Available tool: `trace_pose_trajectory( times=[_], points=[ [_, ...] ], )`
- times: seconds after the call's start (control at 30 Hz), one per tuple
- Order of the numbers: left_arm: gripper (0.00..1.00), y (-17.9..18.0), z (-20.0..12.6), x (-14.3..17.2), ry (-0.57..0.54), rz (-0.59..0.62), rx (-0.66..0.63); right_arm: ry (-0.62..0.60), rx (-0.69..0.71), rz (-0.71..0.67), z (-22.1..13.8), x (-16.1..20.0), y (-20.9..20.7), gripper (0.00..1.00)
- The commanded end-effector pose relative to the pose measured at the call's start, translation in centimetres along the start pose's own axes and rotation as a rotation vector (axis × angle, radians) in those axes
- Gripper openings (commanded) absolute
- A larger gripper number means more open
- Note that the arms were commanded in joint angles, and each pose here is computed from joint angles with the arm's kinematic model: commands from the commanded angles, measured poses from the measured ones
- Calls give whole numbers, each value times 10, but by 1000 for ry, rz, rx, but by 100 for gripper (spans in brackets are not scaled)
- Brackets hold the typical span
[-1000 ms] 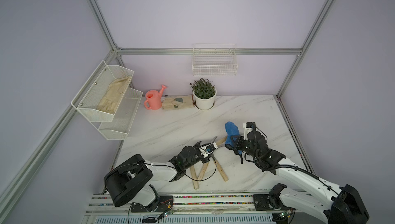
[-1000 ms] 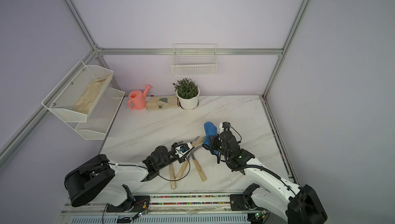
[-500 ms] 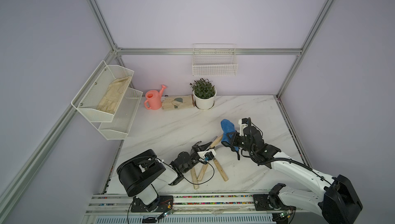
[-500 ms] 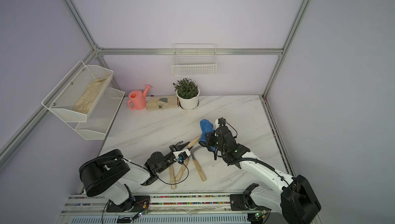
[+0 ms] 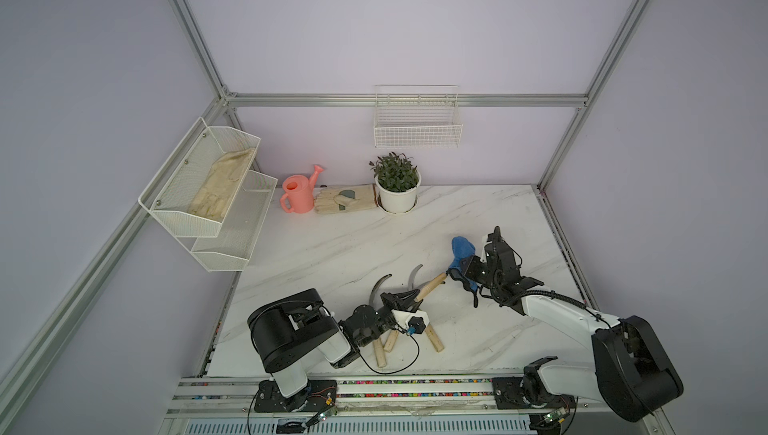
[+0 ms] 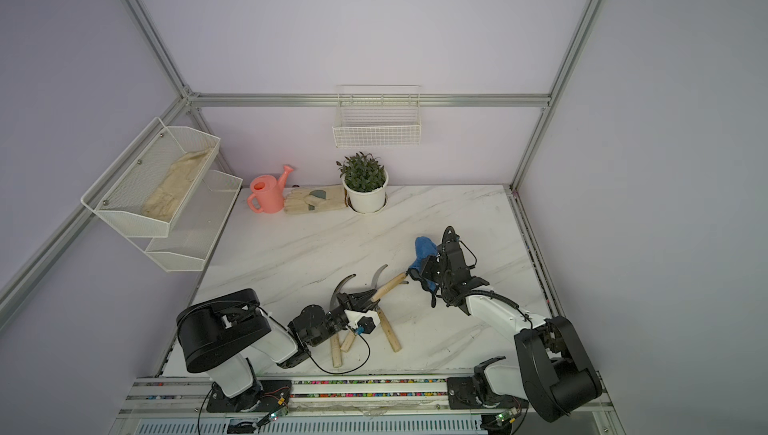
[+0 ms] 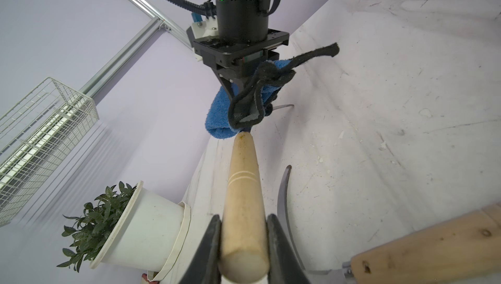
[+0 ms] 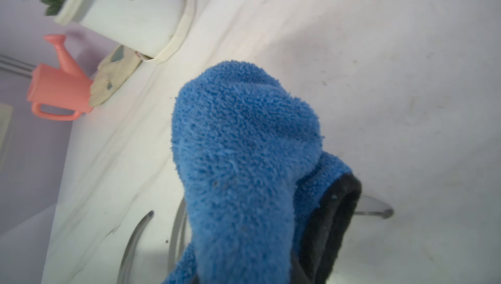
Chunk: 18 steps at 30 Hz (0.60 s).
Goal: Wipe small sickles with rags
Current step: Wipe the small sickle.
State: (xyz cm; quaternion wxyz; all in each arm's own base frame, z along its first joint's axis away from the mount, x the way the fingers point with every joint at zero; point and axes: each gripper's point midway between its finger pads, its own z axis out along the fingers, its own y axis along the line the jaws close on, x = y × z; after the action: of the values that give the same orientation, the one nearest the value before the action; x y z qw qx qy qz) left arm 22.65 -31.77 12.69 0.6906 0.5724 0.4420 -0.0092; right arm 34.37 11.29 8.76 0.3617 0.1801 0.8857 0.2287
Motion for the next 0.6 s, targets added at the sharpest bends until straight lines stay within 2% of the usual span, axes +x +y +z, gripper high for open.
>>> trace_pose_trajectory(
  times=[0.0,0.1,0.23,0.37,0.57],
  points=[
    [0,22,1,-14,-45,23,-94,15,-1,49,5,3,-23,0],
    [0,23,1,-13,-42,24,-97,19,22,84,8,4,-40,0],
    [0,22,1,-14,-46,23,-93,28,-38,79,8,-1,-26,0],
    [0,20,2,-15,-50,24,-87,27,-139,48,-2,-6,13,0],
    [0,20,3,-16,-50,24,-88,27,-249,-82,-20,11,89,0]
  ],
)
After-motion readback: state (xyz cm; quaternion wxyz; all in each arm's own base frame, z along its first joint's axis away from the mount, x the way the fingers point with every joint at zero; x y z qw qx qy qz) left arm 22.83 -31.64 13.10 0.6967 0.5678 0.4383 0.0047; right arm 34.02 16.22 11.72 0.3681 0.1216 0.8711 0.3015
